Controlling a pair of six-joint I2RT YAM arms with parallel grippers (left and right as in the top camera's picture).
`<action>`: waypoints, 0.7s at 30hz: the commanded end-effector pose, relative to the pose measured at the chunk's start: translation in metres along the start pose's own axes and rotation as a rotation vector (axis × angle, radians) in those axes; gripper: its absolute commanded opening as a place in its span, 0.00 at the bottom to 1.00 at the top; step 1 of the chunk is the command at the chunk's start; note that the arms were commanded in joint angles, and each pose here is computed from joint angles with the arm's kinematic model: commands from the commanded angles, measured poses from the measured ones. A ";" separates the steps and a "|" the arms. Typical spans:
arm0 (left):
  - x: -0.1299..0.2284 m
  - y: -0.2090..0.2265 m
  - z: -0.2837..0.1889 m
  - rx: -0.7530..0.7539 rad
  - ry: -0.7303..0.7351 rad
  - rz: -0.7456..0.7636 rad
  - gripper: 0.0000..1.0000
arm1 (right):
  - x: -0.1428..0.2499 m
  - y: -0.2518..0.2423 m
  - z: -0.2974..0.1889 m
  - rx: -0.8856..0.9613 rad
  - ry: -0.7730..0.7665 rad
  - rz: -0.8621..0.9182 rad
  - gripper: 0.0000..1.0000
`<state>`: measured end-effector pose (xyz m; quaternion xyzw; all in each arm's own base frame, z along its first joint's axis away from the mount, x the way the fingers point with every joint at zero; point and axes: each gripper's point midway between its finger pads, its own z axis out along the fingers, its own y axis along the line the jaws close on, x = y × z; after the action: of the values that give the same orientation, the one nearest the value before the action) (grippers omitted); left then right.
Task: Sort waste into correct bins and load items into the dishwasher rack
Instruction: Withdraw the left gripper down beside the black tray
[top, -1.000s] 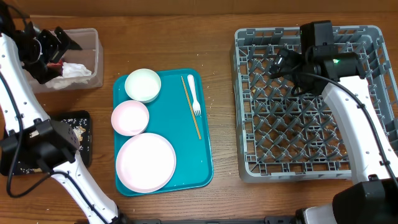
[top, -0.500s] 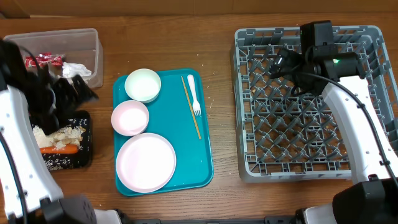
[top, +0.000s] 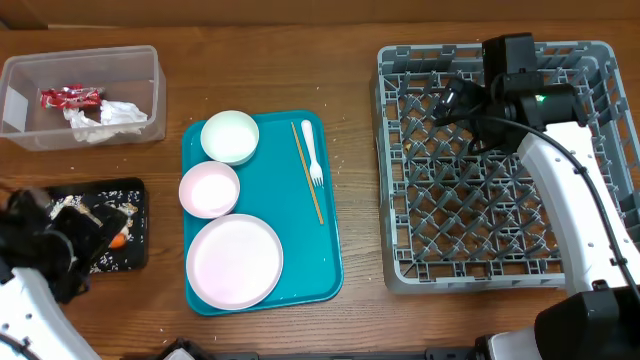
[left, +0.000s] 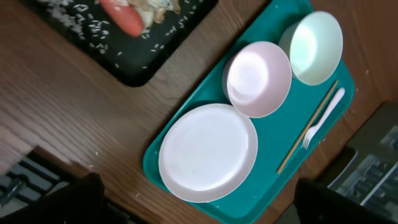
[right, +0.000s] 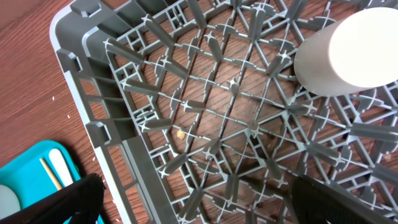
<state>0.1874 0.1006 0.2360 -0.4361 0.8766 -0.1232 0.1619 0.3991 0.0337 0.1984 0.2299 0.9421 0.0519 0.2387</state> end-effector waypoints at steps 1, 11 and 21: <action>-0.004 0.012 -0.004 0.011 -0.020 -0.108 1.00 | -0.007 0.003 -0.013 -0.021 -0.036 0.008 1.00; -0.007 0.016 -0.001 0.006 -0.010 -0.169 1.00 | -0.001 0.012 -0.013 -0.075 -0.002 0.008 1.00; -0.007 0.016 -0.001 0.005 -0.010 -0.168 1.00 | 0.081 0.107 -0.068 -0.691 0.442 -0.089 1.00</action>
<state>0.1784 0.1172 0.2353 -0.5009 0.8407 -0.1265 0.1620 0.3678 0.1107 0.2029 0.1765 0.9428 0.2551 0.1225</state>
